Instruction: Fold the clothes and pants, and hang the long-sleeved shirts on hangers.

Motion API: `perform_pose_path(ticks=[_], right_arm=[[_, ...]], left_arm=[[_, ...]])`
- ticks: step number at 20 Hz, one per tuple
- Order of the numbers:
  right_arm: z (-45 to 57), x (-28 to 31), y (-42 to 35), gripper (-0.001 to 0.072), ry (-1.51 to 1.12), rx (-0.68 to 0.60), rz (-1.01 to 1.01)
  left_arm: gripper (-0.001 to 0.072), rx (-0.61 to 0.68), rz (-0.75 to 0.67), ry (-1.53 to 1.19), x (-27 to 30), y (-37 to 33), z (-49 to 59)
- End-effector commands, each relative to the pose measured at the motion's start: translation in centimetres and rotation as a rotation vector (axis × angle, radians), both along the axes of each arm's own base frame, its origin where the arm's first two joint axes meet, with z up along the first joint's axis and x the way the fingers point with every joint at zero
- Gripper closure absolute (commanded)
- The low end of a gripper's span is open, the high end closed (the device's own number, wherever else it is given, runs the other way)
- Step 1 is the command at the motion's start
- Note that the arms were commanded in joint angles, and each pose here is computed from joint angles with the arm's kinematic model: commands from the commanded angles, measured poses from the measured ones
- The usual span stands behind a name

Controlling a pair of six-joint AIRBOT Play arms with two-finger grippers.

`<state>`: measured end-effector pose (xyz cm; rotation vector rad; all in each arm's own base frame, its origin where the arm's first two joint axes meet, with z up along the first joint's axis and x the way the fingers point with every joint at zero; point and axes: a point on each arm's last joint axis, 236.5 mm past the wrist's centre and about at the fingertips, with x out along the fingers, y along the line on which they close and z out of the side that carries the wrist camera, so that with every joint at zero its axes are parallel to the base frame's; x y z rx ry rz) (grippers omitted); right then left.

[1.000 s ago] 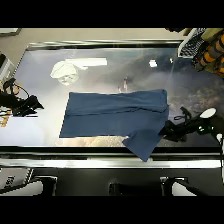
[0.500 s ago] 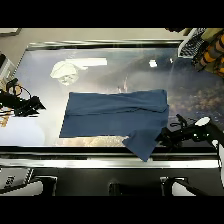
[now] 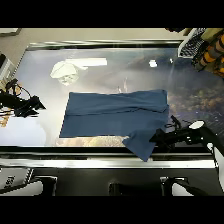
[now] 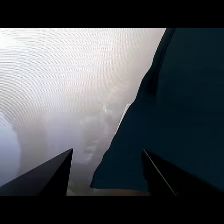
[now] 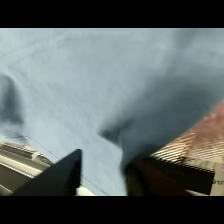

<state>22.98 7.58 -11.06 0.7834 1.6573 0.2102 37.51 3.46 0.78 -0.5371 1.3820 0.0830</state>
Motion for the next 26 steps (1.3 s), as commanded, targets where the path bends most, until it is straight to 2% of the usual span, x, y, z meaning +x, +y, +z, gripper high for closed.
perform_pose_path(ticks=[1, 3, 4, 5, 9, 14, 26], right_arm=[[-0.6, -0.1, 0.6, 0.0516, -0.01, -0.015, 0.011], [-0.3, -0.2, 0.8, 0.0604, -0.008, 0.0, 0.011], [0.0, -0.1, 0.9, 0.0608, -0.016, 0.001, 0.012], [0.3, -0.1, 0.9, 0.0673, -0.027, 0.0, 0.015], [1.7, 0.5, 0.8, 0.0678, -0.087, -0.015, 0.018], [2.3, 0.1, 1.0, 0.0677, -0.087, -0.001, 0.031], [3.2, 0.5, 1.1, 0.0678, -0.125, -0.004, 0.025]], left_arm=[[0.0167, -0.009, 0.011, 0.051, -1.6, 0.1, -0.8], [0.0167, -0.021, 0.03, 0.1, -3.9, 0.0, -2.7], [0.0167, -0.027, 0.045, 0.121, -5.3, -0.2, -3.9], [0.0167, -0.033, 0.062, 0.134, -6.6, -0.4, -5.1], [0.0167, -0.137, 0.118, 0.144, -9.4, -2.8, -8.8], [0.0168, -0.252, 0.121, 0.073, -8.6, -5.6, -10.0], [0.017, -0.333, 0.087, 0.189, -9.9, -9.0, -12.1]])
